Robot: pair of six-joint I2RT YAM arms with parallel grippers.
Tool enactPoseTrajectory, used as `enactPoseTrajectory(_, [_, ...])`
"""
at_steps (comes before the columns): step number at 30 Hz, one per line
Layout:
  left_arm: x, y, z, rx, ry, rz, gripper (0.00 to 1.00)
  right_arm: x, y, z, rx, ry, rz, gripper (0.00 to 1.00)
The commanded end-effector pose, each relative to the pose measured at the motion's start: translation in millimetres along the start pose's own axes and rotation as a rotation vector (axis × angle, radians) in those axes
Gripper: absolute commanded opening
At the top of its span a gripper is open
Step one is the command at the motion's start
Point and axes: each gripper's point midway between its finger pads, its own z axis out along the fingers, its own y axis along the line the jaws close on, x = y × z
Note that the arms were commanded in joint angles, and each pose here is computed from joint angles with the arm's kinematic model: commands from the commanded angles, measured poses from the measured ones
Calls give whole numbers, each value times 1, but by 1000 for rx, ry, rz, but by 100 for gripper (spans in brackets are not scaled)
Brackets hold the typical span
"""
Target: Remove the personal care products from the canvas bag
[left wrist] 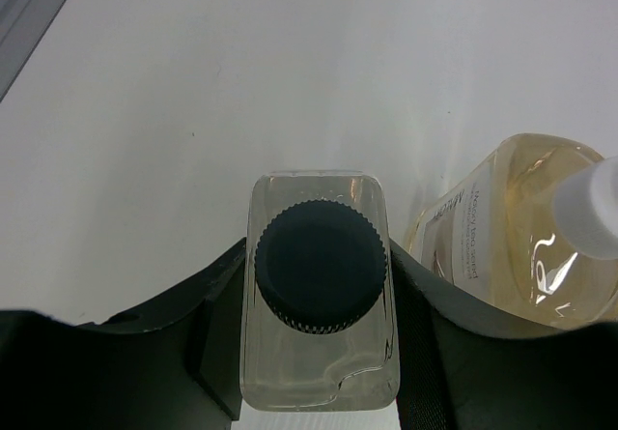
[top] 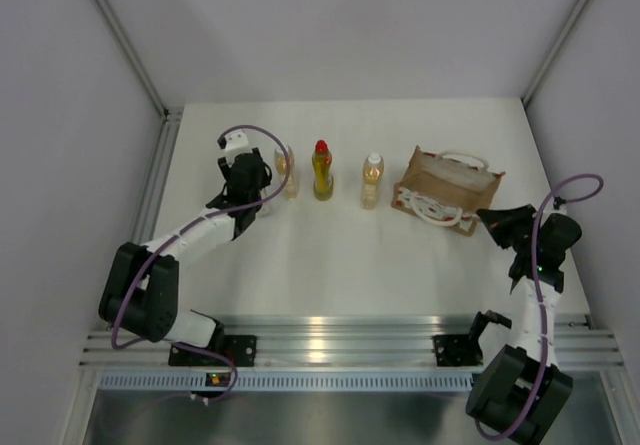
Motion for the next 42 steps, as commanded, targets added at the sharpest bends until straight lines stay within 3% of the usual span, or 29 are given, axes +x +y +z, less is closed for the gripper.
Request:
enactPoseTrajectory(1, [-68,-19,1,53,-201,-108,0,-24,34,-5,-78,-80,-35,0])
enactPoseTrajectory(4, [-61,-21,4,54,-182,-95,1,-27,36,-6,-78,-93,-27,2])
enactPoseTrajectory(5, [-60,-21,5,56,-178,-95,5,-28,38,-7,-82,-97,-30,3])
enactPoseTrajectory(6, [-58,-21,6,56,-172,-94,16,-28,38,-7,-82,-98,-27,4])
enactPoseTrajectory(8, [-56,-23,6,61,-161,-93,25,-29,40,-7,-85,-98,-27,8])
enactPoseTrajectory(14, [-54,-24,7,59,-145,-96,45,-28,42,-8,-90,-91,-28,13])
enactPoseTrajectory(16, [-55,-24,7,58,-140,-93,56,-28,43,-8,-93,-87,-28,19])
enactPoseTrajectory(21, [-59,-25,3,64,-136,-94,70,-29,46,-9,-99,-88,-30,29])
enactPoseTrajectory(31, [-79,-33,-11,112,-145,-94,89,-31,56,-13,-114,-80,-46,60])
enactPoseTrajectory(32, [-87,-34,-17,128,-155,-98,98,-32,58,-13,-117,-82,-52,62])
enactPoseTrajectory(35, [-104,-38,-31,154,-156,-92,98,-33,61,-16,-114,-81,-61,73])
enactPoseTrajectory(36, [-101,-37,-34,156,-132,-75,98,-33,63,-17,-113,-81,-72,93])
enactPoseTrajectory(37, [-105,-37,-38,160,-128,-75,98,-35,66,-19,-117,-89,-83,99])
enactPoseTrajectory(42, [-129,-28,-69,167,-103,-101,98,-42,74,-26,-102,-113,-147,100])
